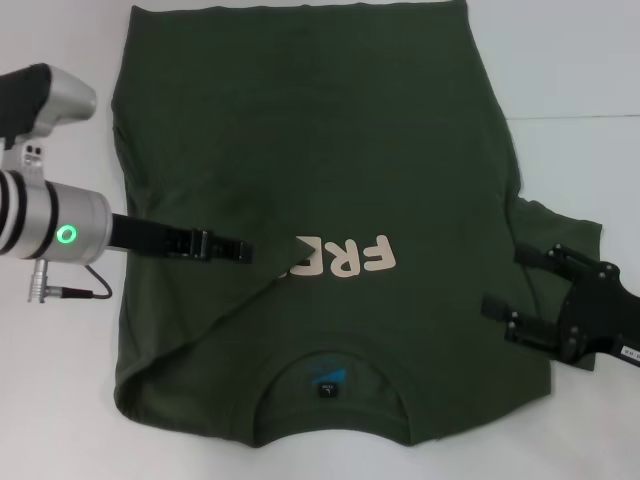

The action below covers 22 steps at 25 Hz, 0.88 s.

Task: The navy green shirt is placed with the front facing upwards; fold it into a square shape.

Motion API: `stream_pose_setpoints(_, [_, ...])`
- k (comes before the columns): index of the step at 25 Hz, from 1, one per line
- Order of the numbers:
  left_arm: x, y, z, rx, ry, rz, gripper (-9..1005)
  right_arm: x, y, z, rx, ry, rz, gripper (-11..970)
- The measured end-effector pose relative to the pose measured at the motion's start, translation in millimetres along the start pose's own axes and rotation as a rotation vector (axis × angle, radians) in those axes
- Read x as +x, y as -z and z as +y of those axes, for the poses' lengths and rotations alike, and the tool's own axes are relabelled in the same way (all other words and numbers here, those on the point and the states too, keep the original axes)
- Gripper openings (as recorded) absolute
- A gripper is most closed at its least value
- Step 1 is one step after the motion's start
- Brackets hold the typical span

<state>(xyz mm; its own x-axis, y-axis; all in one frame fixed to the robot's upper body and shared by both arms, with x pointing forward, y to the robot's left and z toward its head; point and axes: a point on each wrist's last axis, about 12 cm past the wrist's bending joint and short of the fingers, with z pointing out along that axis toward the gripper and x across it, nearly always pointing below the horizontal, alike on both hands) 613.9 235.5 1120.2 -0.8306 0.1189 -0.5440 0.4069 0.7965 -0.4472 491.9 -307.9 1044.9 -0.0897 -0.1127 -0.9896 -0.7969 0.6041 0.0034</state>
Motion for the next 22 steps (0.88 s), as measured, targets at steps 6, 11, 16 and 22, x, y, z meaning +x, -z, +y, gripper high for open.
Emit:
stream_pose_setpoints(6, [4.0, 23.0, 4.0, 0.160, 0.021, -0.110, 746, -18.4, 2.8, -12.5, -0.017, -0.131, -0.015, 828])
stream_pose_setpoints(11, [17.9, 49.8, 12.9, 0.296, -0.042, -0.223, 858, -41.0, 4.5, -29.7, -0.018, -0.265, 0.016, 827])
stream_pose_setpoints(16, [59.3, 74.2, 21.7, 0.365, -0.265, -0.393, 929, -76.2, 4.1, -51.2, -0.033, -0.425, 0.157, 827])
stream_pose_setpoints(22, [93.9, 81.2, 25.2, 0.360, -0.401, -0.433, 937, -122.2, -1.8, -72.1, 0.019, -0.595, 0.414, 826])
